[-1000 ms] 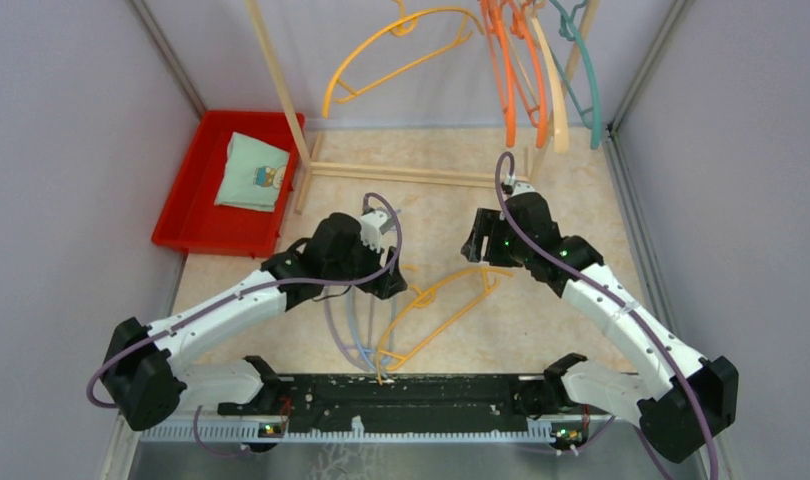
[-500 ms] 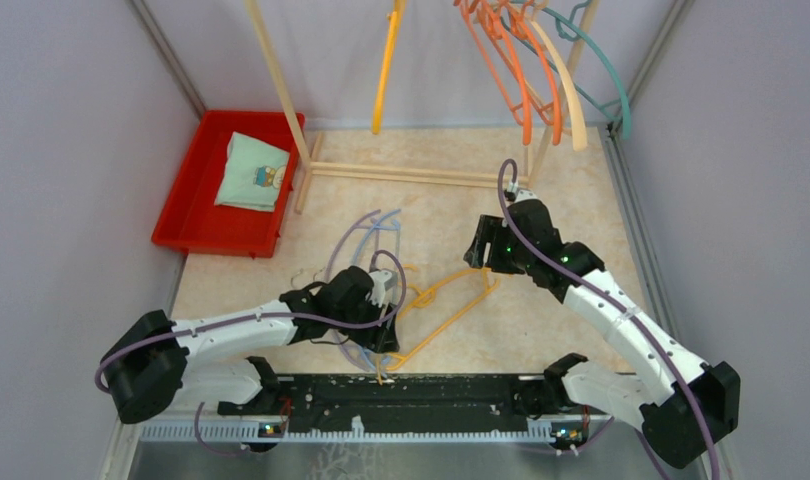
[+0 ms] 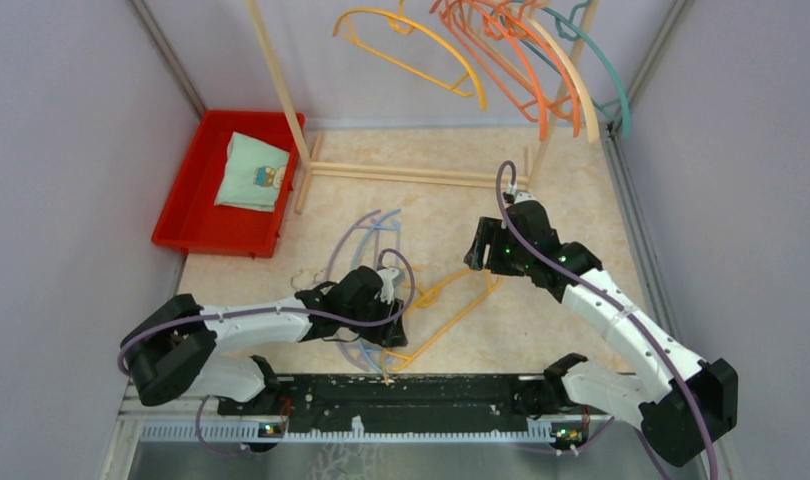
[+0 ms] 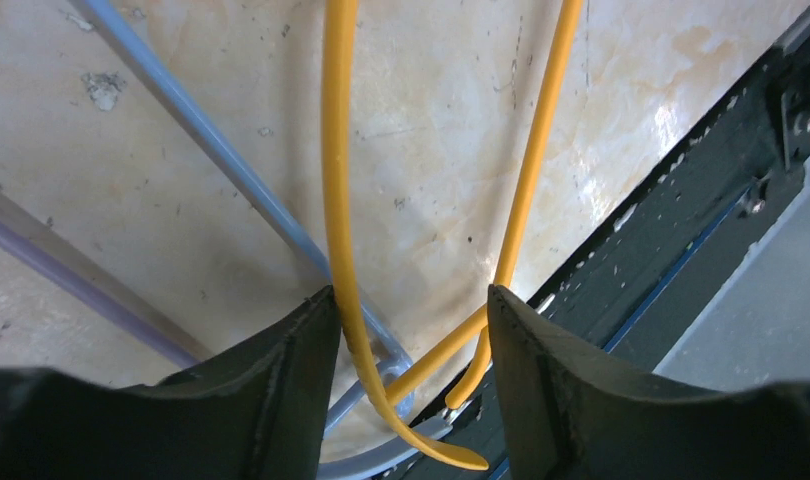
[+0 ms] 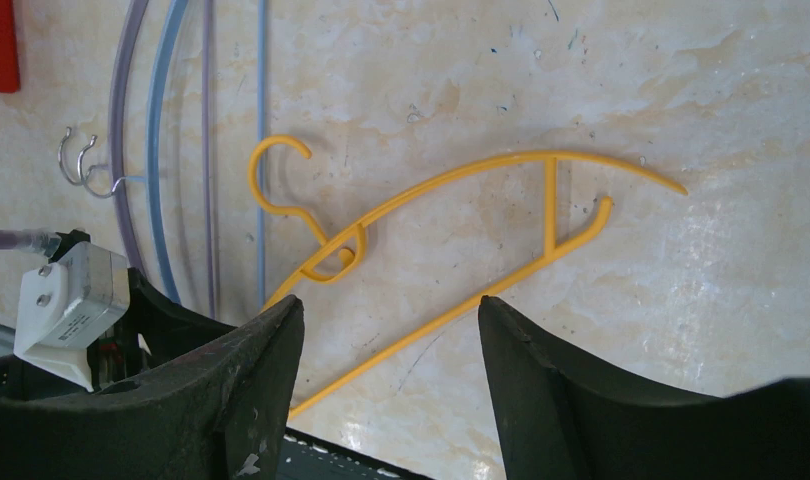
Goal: Organize the hangers
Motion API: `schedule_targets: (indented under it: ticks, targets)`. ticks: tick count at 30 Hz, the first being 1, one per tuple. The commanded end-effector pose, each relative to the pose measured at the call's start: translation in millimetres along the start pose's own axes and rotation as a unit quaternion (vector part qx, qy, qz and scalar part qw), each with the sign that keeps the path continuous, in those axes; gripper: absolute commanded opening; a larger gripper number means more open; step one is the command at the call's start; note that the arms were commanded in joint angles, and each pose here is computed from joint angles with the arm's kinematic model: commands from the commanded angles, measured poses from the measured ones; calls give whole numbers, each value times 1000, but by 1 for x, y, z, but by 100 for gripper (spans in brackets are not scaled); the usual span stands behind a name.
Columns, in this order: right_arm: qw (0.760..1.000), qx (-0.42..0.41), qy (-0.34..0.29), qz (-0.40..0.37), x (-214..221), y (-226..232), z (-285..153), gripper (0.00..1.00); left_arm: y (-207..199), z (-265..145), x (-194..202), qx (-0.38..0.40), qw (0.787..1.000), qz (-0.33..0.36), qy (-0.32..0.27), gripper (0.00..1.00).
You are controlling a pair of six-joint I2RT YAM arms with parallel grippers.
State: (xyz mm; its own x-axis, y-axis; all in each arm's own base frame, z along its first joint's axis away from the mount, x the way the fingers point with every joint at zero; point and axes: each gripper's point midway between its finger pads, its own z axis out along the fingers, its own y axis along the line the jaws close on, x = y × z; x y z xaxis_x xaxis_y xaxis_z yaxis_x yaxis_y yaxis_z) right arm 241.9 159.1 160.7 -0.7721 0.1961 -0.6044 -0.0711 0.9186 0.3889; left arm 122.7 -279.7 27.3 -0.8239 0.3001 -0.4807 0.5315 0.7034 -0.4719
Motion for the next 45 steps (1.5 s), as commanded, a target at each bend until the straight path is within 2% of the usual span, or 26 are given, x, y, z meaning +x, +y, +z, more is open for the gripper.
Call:
schedule_targets:
  ticks: [1,6,12,16,20,22,26,34,40,45]
  targets:
    - [1000,-3,-23,-3,-18,5,-2,64,8,9,11,-15,1000,6,25,40]
    - [1000,-3,-24,-2,-18,5,1,64,11,8,13,-22,999,7,30,1]
    - [1000,-7,-21,2,-16,6,7,64,12,-3,-2,-48,999,11,16,0]
    - [1000,-7,-28,4,-19,7,8,64,9,-37,-48,-110,993,22,-30,0]
    - [999,-8,-35,6,-24,9,9,64,12,-78,-100,-193,976,43,-92,0]
    - [999,-10,-43,7,-29,11,8,64,20,-98,-120,-241,962,50,-120,0]
    - [999,-9,-48,4,-37,14,5,64,44,-141,-152,-351,917,72,-175,0]
    - [999,-11,-49,-7,-44,18,0,64,95,-203,-165,-486,852,58,-186,0]
    - [998,-14,-46,-28,-51,23,-6,64,124,-278,-204,-577,773,32,-262,0]
    - [998,-28,-43,-37,-56,32,-7,64,149,-328,-234,-635,717,47,-285,0]
